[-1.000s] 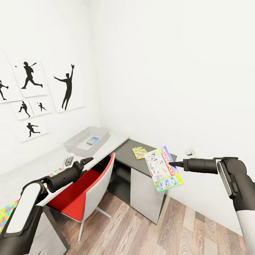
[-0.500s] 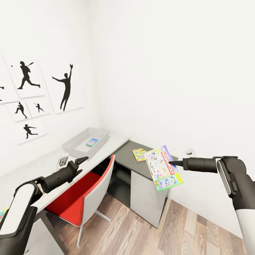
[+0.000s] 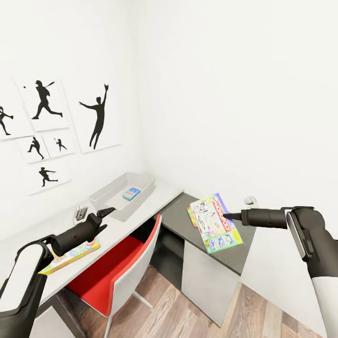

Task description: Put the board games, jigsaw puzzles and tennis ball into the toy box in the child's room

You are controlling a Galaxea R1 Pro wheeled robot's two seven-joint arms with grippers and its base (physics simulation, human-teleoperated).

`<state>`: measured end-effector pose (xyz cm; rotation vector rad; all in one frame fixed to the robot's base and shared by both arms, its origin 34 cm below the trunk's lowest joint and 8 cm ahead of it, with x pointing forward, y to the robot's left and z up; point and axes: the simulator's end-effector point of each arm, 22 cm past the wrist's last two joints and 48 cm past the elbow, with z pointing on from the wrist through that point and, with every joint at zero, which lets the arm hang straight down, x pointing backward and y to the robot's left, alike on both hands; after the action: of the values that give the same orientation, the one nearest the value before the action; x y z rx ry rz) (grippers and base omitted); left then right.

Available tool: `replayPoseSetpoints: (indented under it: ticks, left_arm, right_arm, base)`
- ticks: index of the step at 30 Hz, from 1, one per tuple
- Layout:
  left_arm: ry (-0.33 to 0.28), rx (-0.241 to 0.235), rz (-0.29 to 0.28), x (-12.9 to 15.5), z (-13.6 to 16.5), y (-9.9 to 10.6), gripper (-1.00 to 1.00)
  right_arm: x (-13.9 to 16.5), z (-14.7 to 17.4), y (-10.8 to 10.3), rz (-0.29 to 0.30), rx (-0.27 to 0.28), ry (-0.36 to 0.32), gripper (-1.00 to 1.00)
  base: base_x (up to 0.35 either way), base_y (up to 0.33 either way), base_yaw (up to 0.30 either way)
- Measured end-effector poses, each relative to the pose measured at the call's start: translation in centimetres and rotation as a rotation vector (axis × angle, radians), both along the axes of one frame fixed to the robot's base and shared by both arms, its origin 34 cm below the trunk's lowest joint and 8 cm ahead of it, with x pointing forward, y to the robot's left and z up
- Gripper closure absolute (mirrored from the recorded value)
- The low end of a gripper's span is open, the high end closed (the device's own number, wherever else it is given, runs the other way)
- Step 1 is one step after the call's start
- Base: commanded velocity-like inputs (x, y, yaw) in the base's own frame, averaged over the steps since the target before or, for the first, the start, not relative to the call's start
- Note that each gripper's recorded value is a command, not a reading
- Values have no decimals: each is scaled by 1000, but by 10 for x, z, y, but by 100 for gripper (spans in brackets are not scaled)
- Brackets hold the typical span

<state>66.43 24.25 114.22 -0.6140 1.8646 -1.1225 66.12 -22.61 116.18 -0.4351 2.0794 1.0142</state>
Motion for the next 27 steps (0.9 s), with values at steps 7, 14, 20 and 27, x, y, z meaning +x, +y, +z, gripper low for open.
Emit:
replayPoseSetpoints:
  ticks: [7,14,20,27]
  left_arm:
    - [0,0,1,0,0,1,-100]
    - [0,0,1,0,0,0,-100]
    - [-3,-1,0,0,2,0,-100]
    - [-5,0,0,0,3,-1,-100]
  right_arm:
    - [0,-1,1,1,-3,0,100]
    - [0,-1,1,1,-5,1,100]
    - [0,0,1,3,-6,-1,100]
    - [0,2,0,1,-5,-4,100]
  base:
    - [336,-81,281]
    - [275,-60,289]
    - [77,-15,253]
    - [10,-2,271]
